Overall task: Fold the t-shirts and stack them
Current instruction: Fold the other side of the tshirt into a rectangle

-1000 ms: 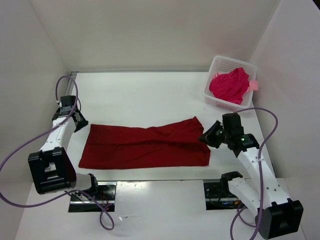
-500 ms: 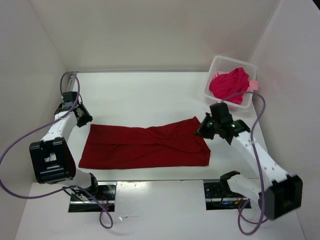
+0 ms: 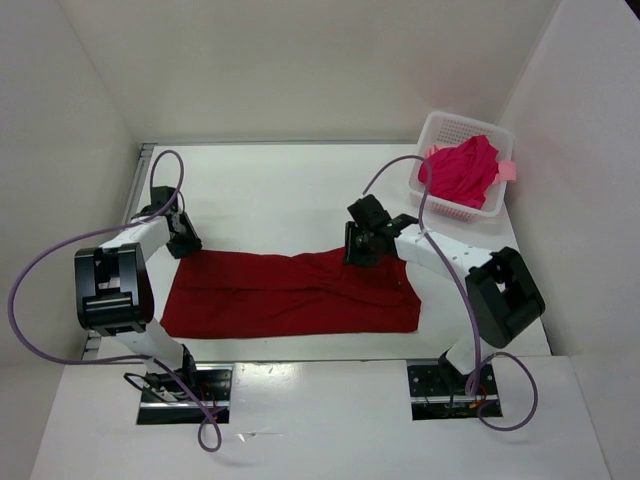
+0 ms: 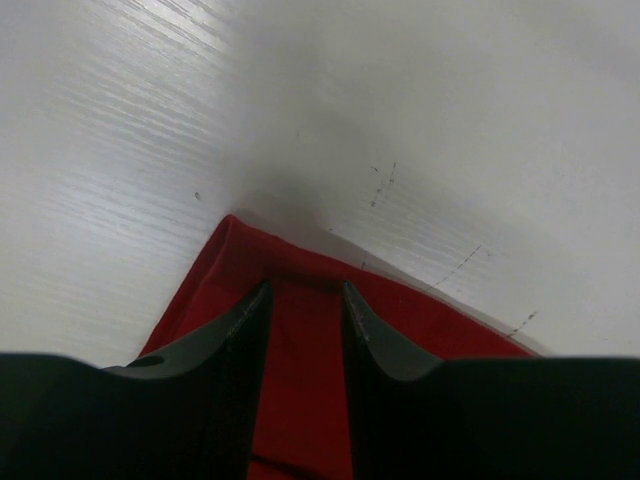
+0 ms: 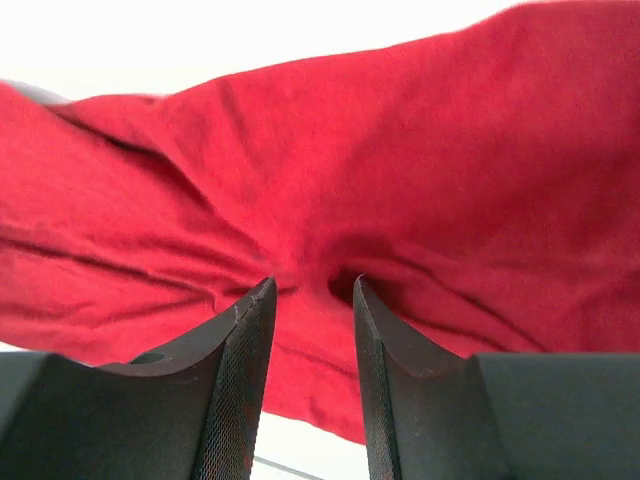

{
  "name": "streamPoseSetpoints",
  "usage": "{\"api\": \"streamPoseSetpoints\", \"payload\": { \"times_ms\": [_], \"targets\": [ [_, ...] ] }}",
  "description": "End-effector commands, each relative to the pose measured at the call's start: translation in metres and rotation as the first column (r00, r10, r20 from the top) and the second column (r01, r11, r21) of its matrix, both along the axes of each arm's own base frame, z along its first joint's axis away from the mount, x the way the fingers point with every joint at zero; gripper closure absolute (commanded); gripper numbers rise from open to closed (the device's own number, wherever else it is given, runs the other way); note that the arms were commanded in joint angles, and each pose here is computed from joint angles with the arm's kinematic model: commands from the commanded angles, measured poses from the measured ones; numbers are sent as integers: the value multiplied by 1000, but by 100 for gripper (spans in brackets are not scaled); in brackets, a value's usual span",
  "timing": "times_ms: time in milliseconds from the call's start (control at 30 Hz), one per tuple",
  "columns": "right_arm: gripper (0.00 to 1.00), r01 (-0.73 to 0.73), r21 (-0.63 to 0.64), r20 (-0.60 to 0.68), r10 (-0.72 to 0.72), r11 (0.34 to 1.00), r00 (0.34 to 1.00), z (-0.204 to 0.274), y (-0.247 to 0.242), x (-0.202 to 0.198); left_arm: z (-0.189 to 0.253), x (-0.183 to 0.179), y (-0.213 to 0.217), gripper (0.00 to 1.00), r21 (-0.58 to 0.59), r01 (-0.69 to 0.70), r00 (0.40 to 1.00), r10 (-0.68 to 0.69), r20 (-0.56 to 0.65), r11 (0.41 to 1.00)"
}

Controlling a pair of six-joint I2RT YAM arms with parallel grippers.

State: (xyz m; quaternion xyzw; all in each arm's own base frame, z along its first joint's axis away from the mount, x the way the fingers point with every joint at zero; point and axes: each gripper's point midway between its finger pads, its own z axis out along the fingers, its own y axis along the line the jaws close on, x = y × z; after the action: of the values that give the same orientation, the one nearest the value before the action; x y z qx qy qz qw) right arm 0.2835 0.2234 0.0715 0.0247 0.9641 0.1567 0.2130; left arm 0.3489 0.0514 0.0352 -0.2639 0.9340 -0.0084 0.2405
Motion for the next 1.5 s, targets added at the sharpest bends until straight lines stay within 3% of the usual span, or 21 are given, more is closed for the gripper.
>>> {"api": "streamPoseSetpoints", "payload": {
  "times_ms": [0, 233, 333, 500, 567, 633, 767, 900, 1067, 1467],
  "targets": [
    [57, -33, -31, 81, 35, 999, 996, 6, 12, 20, 6, 17, -5, 59, -5, 45, 998, -45, 49, 999],
    [57, -27, -104, 65, 33, 994, 997, -10, 4, 24, 11, 15, -16, 59, 13, 81, 995, -81, 65, 997],
    [68, -27, -139, 50, 34, 990, 998, -17, 2, 21, 11, 16, -17, 59, 22, 84, 994, -86, 63, 996],
    [73, -49, -112, 49, 55, 992, 997, -9, 9, 11, 11, 13, -16, 59, 29, 80, 995, -81, 62, 996],
    [81, -53, -114, 39, 58, 992, 998, -9, 9, 4, 11, 13, -18, 59, 22, 84, 994, -86, 63, 996],
    [81, -47, -96, 49, 52, 994, 997, -3, 11, 0, 11, 13, -18, 59, 22, 84, 994, -86, 63, 996],
    [94, -59, -78, 37, 62, 995, 997, -1, 14, -8, 11, 13, -19, 59, 14, 89, 994, -90, 65, 996],
    [100, -80, -67, 43, 83, 995, 996, 9, 20, -19, 11, 13, -19, 59, 14, 89, 994, -90, 65, 996],
    [100, -81, -16, 23, 81, 997, 996, 22, 23, -33, 12, 16, -21, 59, 8, 94, 993, -94, 76, 996],
    [100, -85, 87, -103, 94, 993, 990, 19, 48, -114, 15, 19, -22, 59, -2, 91, 992, -91, 87, 996]
  ]
}}
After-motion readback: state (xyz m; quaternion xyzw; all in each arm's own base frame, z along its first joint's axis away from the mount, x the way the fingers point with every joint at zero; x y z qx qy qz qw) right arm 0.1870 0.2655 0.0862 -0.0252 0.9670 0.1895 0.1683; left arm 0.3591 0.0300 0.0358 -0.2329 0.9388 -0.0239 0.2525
